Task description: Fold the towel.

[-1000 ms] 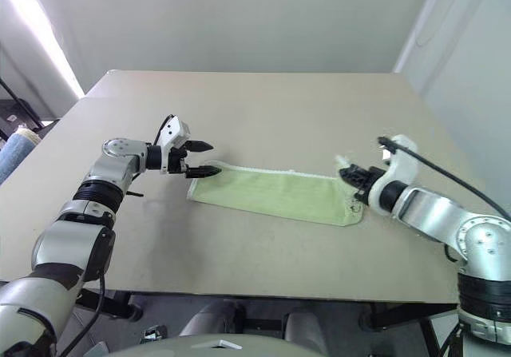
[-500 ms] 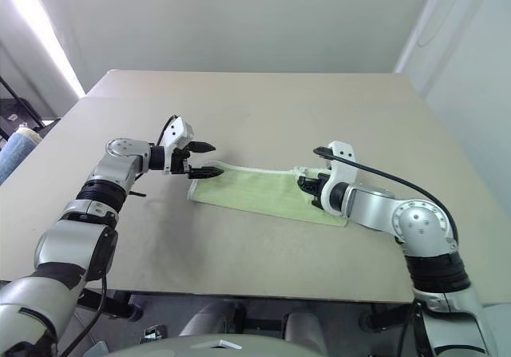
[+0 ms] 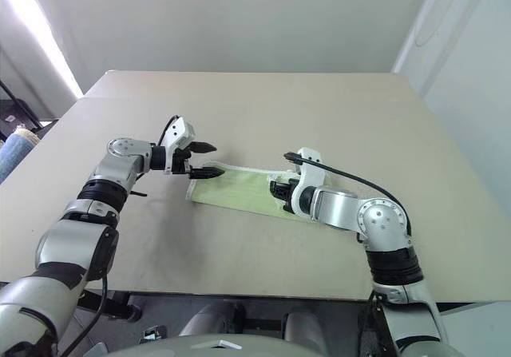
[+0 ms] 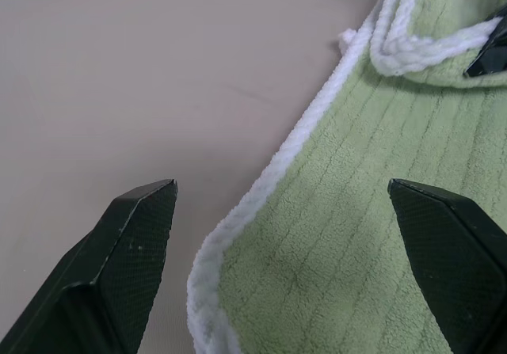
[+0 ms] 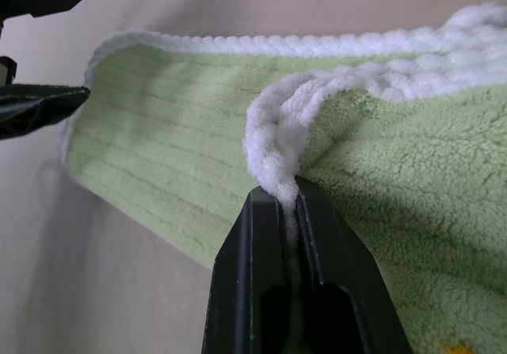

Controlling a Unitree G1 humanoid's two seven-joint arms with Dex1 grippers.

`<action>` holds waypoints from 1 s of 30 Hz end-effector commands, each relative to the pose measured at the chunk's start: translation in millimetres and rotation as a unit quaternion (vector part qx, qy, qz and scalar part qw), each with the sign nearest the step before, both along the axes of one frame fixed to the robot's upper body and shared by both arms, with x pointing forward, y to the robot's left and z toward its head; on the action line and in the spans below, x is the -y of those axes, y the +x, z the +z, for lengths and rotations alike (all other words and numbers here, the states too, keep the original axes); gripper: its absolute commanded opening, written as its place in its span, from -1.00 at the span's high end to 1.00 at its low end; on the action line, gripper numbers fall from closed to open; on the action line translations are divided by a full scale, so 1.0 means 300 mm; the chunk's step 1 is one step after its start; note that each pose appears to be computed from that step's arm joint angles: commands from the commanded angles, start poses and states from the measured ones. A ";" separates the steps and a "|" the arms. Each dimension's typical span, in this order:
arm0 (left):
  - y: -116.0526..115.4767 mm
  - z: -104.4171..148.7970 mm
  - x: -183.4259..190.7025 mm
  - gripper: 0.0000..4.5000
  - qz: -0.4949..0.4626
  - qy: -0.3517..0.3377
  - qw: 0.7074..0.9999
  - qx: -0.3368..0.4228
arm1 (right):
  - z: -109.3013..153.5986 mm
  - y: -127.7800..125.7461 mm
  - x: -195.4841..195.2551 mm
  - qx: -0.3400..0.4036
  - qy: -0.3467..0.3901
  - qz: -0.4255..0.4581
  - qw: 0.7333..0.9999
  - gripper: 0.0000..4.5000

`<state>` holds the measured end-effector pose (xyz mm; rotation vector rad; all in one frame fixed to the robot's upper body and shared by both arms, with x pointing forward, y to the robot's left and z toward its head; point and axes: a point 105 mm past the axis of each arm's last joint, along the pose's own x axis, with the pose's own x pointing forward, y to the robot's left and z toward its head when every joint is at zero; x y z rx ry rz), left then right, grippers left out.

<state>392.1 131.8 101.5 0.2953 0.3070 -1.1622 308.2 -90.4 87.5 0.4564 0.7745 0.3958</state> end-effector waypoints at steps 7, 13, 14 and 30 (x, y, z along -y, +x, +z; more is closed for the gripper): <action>0.010 0.036 0.011 -1.00 -0.006 -0.001 1.000 0.021 | 0.033 0.059 0.037 0.019 0.004 -0.064 0.998 -0.10; 0.010 0.039 0.014 -1.00 -0.008 -0.003 1.000 0.020 | 0.074 0.051 -0.019 0.033 0.035 -0.036 0.998 -0.99; 0.010 0.039 0.015 -1.00 -0.008 -0.003 1.000 0.020 | 0.090 0.046 -0.035 0.037 0.052 -0.027 0.998 -0.99; 0.005 0.036 0.003 -1.00 -0.009 -0.002 1.000 0.019 | 0.267 -0.001 0.216 0.309 -0.134 0.011 0.942 -0.99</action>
